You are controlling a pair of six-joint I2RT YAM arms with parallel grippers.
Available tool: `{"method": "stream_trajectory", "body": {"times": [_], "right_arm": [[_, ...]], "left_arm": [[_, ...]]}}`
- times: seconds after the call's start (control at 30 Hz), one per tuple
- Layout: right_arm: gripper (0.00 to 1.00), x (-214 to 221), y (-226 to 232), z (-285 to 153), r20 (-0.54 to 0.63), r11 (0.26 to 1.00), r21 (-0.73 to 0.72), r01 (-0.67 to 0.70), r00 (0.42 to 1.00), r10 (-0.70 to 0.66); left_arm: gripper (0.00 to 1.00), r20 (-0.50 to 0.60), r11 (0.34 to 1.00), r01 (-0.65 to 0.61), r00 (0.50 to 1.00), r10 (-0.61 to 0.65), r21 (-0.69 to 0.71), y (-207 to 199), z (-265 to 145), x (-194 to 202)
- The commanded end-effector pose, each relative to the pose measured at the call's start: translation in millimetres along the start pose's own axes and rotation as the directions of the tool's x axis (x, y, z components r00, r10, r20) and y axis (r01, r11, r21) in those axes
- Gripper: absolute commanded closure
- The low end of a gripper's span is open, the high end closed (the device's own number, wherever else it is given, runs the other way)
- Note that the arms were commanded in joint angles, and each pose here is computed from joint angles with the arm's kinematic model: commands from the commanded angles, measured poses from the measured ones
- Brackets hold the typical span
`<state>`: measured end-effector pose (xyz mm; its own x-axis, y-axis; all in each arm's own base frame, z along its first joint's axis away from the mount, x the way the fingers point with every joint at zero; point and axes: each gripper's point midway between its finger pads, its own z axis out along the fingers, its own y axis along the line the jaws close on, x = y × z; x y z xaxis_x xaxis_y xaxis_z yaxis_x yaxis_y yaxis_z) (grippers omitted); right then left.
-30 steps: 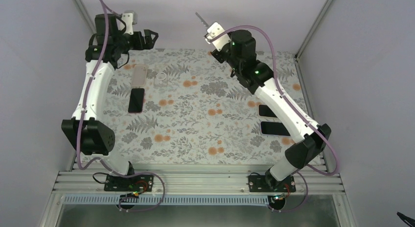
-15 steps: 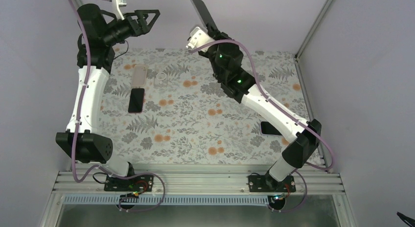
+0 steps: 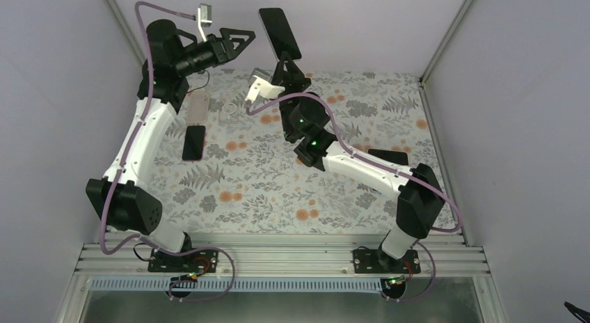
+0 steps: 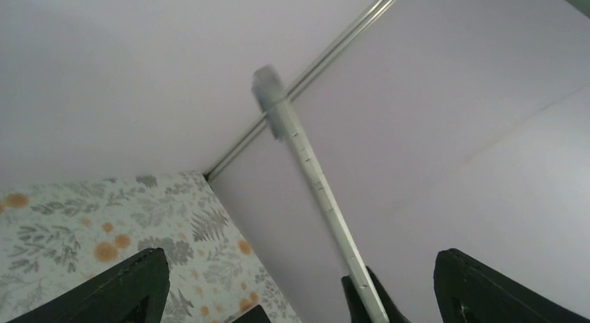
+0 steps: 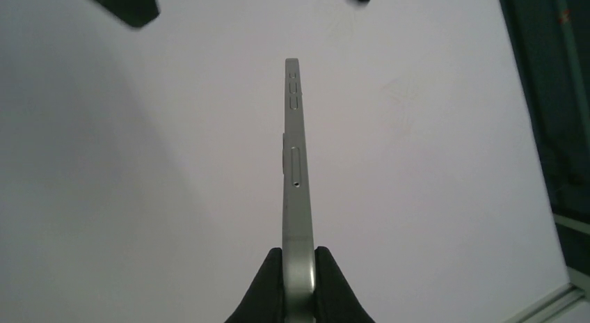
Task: Take the phone out of the phone case
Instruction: Place the phone at the center of the board.
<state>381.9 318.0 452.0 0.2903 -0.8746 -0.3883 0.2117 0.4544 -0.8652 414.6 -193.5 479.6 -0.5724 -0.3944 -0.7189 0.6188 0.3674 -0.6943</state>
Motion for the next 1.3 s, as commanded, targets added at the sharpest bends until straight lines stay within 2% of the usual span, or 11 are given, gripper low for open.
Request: {"method": "stream_trajectory", "body": {"times": [0.0, 0.27, 0.43, 0.6, 0.77, 1.1, 1.27], "right_arm": [[0.96, -11, -41, -11, 0.021, 0.983, 0.185, -0.012, 1.0, 0.008], [0.96, -20, -26, -21, 0.031, 0.975, 0.211, 0.07, 0.996, -0.078], [0.96, -19, -20, -23, 0.031, 0.975, 0.206, 0.083, 0.995, -0.092], [0.96, -23, -15, -29, 0.041, 0.967, 0.226, 0.116, 0.991, -0.128], [0.96, -25, -11, -34, 0.042, 0.954, 0.26, 0.15, 0.985, -0.166], [0.96, -31, 1, -39, 0.06, 0.956, 0.244, 0.164, 0.981, -0.184], [0.96, -32, 2, -43, 0.069, 0.955, 0.249, 0.159, 0.981, -0.181]], "left_arm": [[0.08, -0.028, 0.997, 0.043, 0.999, -0.042, 0.06, -18, 3, 14], [0.2, -0.074, 0.992, 0.076, 0.995, -0.069, 0.102, -26, 16, 32], [0.24, -0.086, 0.989, 0.081, 0.994, -0.07, 0.123, -30, 16, 36], [0.38, -0.093, 0.988, 0.1, 0.992, -0.089, 0.118, -25, 19, 38], [0.44, -0.102, 0.987, 0.108, 0.99, -0.097, 0.116, -22, 23, 43], [0.77, -0.117, 0.982, 0.111, 0.989, -0.093, 0.15, -27, 25, 45], [0.86, -0.124, 0.981, 0.124, 0.987, -0.105, 0.15, -24, 26, 50]]}}
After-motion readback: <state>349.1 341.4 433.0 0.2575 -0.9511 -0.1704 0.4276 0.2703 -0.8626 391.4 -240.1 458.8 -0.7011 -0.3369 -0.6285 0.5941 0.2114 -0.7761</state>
